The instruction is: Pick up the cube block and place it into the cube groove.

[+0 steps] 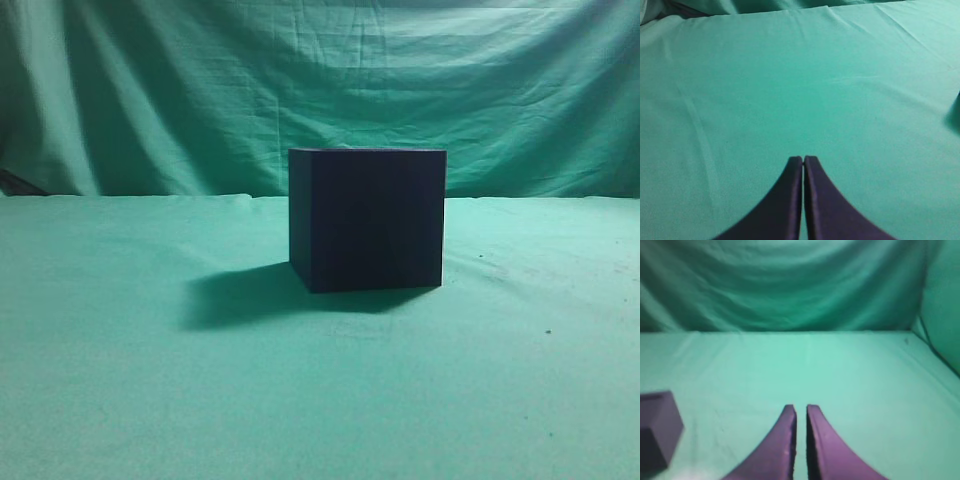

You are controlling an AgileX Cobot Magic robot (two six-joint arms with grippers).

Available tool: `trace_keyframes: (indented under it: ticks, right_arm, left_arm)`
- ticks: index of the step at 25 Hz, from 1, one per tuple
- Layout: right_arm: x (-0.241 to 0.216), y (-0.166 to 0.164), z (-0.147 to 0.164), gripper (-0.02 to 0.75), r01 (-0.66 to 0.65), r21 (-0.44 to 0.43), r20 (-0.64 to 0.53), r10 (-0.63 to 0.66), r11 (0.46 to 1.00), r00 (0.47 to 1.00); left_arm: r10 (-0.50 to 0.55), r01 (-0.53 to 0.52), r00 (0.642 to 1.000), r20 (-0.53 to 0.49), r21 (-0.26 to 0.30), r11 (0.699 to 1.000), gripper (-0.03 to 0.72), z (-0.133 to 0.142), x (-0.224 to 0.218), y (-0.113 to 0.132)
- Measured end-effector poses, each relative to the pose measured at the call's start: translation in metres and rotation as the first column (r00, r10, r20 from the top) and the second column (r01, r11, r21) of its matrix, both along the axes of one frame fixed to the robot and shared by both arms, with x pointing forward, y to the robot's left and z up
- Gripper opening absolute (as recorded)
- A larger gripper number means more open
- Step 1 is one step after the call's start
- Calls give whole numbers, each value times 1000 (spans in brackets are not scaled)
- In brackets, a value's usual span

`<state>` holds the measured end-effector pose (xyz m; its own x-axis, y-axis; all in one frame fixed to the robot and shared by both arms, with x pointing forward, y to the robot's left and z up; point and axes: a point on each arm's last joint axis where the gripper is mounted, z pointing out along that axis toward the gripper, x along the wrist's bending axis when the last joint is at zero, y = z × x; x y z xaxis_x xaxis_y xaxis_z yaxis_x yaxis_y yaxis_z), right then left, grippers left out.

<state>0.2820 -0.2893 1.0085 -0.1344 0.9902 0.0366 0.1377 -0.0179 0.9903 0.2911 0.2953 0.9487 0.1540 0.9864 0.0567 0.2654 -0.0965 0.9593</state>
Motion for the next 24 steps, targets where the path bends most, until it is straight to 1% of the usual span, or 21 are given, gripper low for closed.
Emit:
trace_keyframes:
  ticks: [2,5,7,11,24]
  right_arm:
    - [4,-1,-22,57,34,-1,-56,-34,999,998]
    - [8,-2,-50,57,46,-5,-125,-46,999,991]
    - [9,-2,-60,57,46,-7,-158,-46,999,986]
    - [8,-1,-64,57,40,-11,-188,-41,999,981]
    - [8,-1,-64,57,41,-9,-188,-42,999,981]
  left_arm:
    - [0,0,1000,0,0,1000,0,0,0,0]
    - [0,0,1000,0,0,1000,0,0,0,0]
    - [0,0,1000,0,0,1000,0,0,0,0]
    - [0,0,1000,0,0,1000,0,0,0,0]
    - [0,0,1000,0,0,1000,0,0,0,0]
